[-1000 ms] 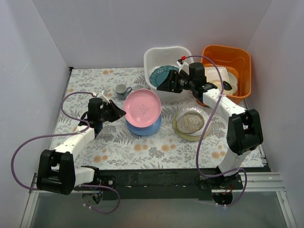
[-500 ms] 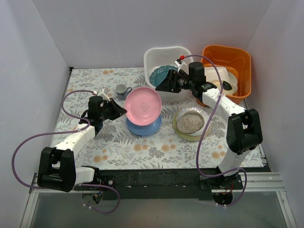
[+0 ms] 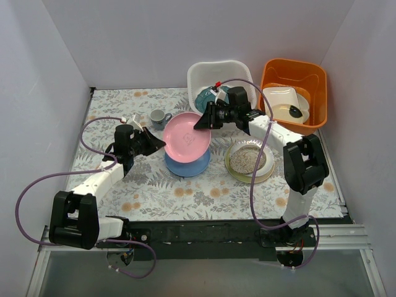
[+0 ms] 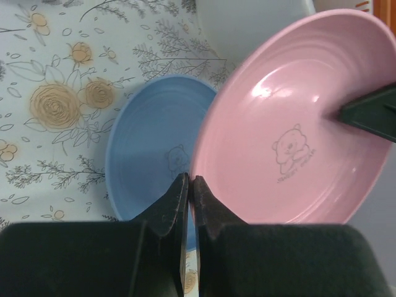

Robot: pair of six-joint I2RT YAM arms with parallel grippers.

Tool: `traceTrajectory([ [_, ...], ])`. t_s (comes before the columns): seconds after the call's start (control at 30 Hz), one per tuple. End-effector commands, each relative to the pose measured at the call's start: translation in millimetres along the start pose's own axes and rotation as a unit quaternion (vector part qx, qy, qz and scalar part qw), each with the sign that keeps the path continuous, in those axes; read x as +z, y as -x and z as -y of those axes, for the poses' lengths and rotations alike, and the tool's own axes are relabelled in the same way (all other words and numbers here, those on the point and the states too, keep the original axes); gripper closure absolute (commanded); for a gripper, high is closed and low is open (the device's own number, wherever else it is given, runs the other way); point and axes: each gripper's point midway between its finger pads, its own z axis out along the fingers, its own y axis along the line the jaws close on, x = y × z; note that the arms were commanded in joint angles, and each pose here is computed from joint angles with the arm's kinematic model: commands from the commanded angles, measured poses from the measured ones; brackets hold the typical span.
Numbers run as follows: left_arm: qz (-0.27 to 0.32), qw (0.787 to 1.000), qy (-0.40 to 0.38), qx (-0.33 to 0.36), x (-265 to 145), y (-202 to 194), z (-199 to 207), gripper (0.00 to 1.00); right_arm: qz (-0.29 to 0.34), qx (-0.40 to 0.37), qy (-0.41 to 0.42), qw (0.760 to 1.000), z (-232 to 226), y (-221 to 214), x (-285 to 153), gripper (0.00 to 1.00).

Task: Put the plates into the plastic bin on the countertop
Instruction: Pick up the plate at the center of the board.

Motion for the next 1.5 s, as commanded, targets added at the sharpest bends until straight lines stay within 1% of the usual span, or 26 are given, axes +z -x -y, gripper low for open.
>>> traceTrajectory([
  [0.0, 0.032, 0.999, -0.038, 0.018, -7.3, 21.3, 25.4, 1.00, 0.004, -0.016, 0.034, 0.999, -21.0, 12.6, -2.4, 0.86],
  [0.1, 0.033, 0.999, -0.036, 0.018, -7.7, 21.2, 24.6, 1.00, 0.006, -0.019, 0.034, 0.999, -22.4, 14.4, -3.0, 0.95],
  [0.2, 0.032, 0.999, -0.037, 0.019, -8.0, 20.7, 24.6, 1.00, 0.005, -0.019, 0.035, 0.999, -22.2, 14.2, -2.6, 0.99],
  [0.37, 0.033, 0.999, -0.037, 0.021, -8.5, 20.8, 25.2, 0.99, 0.005, -0.019, 0.035, 0.999, -22.3, 14.0, -2.9, 0.99],
  [0.4, 0.031, 0.999, -0.036, 0.019, -8.5, 19.7, 24.4, 0.95, 0.005, -0.019, 0.035, 0.999, -22.8, 13.5, -2.6, 0.99],
  [0.47, 0.034, 0.999, -0.035, 0.020, -9.0, 20.6, 24.0, 0.93, 0.006, -0.019, 0.036, 0.999, -23.1, 14.6, -2.9, 0.99],
  [0.5, 0.034, 0.999, -0.035, 0.021, -9.1, 20.1, 24.0, 0.91, 0.006, -0.019, 0.038, 0.999, -24.4, 14.7, -2.6, 0.99],
  [0.53, 0.035, 0.999, -0.033, 0.020, -9.4, 20.6, 23.1, 0.82, 0.006, -0.019, 0.038, 0.999, -23.9, 14.7, -2.2, 0.99],
  [0.6, 0.035, 0.999, -0.035, 0.022, -10.2, 20.5, 24.5, 0.77, 0.007, -0.019, 0.039, 0.999, -23.6, 15.4, -2.4, 0.99],
  [0.63, 0.037, 0.999, -0.031, 0.022, -10.1, 20.8, 22.6, 0.72, 0.006, -0.017, 0.039, 0.999, -24.0, 15.3, -2.4, 0.99],
  [0.67, 0.039, 0.999, -0.031, 0.022, -10.8, 21.1, 23.0, 0.57, 0.007, -0.019, 0.041, 0.999, -24.6, 15.8, -2.4, 0.99],
  [0.73, 0.041, 0.998, -0.031, 0.023, -11.9, 21.8, 23.7, 0.40, 0.009, -0.022, 0.045, 0.999, -27.0, 16.7, -3.4, 0.99],
  [0.77, 0.040, 0.998, -0.031, 0.023, -12.1, 20.7, 22.9, 0.21, 0.010, -0.021, 0.045, 0.999, -26.7, 16.4, -3.3, 0.99],
  [0.8, 0.041, 0.999, -0.029, 0.023, -12.4, 21.1, 22.0, 0.14, 0.013, -0.023, 0.045, 0.999, -28.4, 17.9, -4.3, 0.99],
  [0.87, 0.045, 0.998, -0.026, 0.024, -13.2, 23.2, 22.0, 0.04, 0.015, -0.025, 0.045, 0.999, -30.3, 19.0, -5.0, 0.99],
  [0.9, 0.046, 0.998, -0.026, 0.027, -13.3, 23.5, 22.2, 0.02, 0.018, -0.027, 0.043, 0.999, -30.4, 21.4, -5.8, 0.99],
  [1.2, 0.054, 0.998, -0.027, 0.033, -15.7, 31.2, 27.6, 0.02, 0.025, -0.025, 0.025, 0.999, -19.2, 32.4, -2.7, 0.99],
  [1.33, 0.065, 0.997, -0.034, 0.037, -22.7, 31.5, 30.3, 0.02, 0.030, -0.028, 0.015, 0.999, -15.5, 50.4, -0.9, 0.99],
  [1.37, 0.070, 0.996, -0.038, 0.040, -24.1, 32.3, 32.4, 0.02, 0.028, -0.024, 0.008, 0.999, -7.1, 52.6, 1.3, 0.99],
  [1.47, 0.078, 0.995, -0.038, 0.049, -29.3, 33.2, 33.2, 0.02, 0.044, -0.028, -0.003, 0.999, 0.2, 70.8, 0.0, 0.99],
])
